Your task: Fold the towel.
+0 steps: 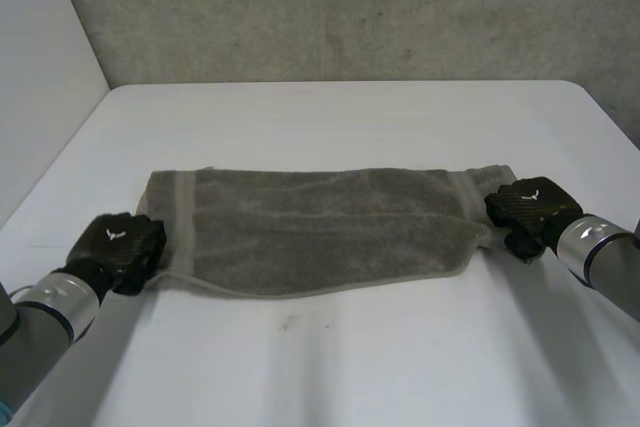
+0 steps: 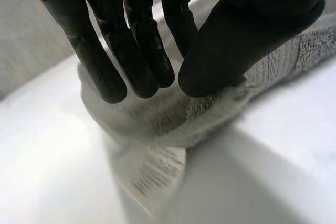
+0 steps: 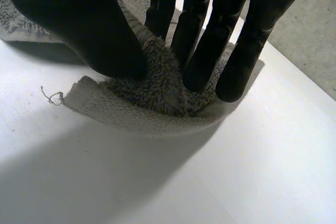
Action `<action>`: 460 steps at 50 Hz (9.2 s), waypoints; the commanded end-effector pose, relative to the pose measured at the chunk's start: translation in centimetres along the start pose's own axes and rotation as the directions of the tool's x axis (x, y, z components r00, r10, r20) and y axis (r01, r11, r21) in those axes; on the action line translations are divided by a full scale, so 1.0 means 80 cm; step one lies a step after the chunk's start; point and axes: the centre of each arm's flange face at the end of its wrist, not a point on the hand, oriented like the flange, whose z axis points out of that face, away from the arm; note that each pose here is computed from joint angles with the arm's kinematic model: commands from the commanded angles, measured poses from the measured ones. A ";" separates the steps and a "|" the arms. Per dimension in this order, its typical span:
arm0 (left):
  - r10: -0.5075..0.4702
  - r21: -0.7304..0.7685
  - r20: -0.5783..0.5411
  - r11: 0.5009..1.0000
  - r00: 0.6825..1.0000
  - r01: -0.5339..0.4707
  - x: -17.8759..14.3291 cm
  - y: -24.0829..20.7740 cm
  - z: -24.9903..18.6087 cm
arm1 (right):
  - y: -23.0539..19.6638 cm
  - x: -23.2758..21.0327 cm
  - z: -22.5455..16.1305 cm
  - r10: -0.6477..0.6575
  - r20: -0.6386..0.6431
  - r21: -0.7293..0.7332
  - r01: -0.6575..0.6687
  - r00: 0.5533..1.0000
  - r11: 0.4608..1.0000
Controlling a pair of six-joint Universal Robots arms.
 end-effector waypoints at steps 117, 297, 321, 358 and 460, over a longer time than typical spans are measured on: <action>-0.013 -0.026 0.009 1.000 1.000 0.013 -0.004 0.025 0.016 | 0.004 -0.024 -0.041 0.007 0.125 -0.160 0.013 0.992 0.987; 0.172 0.147 0.018 0.974 0.985 -0.173 -0.029 0.005 0.072 | -0.028 -0.012 -0.051 0.124 0.068 -0.089 -0.118 0.990 0.989; 0.215 0.285 0.152 0.925 0.965 -0.251 -0.060 -0.219 -0.107 | -0.212 0.044 -0.212 -0.165 -0.112 0.129 0.180 0.980 0.975; -0.206 0.825 0.235 0.559 0.950 -0.082 -0.109 -0.434 0.005 | -0.302 0.101 -0.081 0.008 -0.567 0.486 0.327 0.824 0.810; -0.277 0.850 0.271 0.518 0.922 -0.094 -0.120 -0.424 0.006 | -0.328 0.122 -0.102 0.082 -0.641 0.597 0.428 0.763 0.678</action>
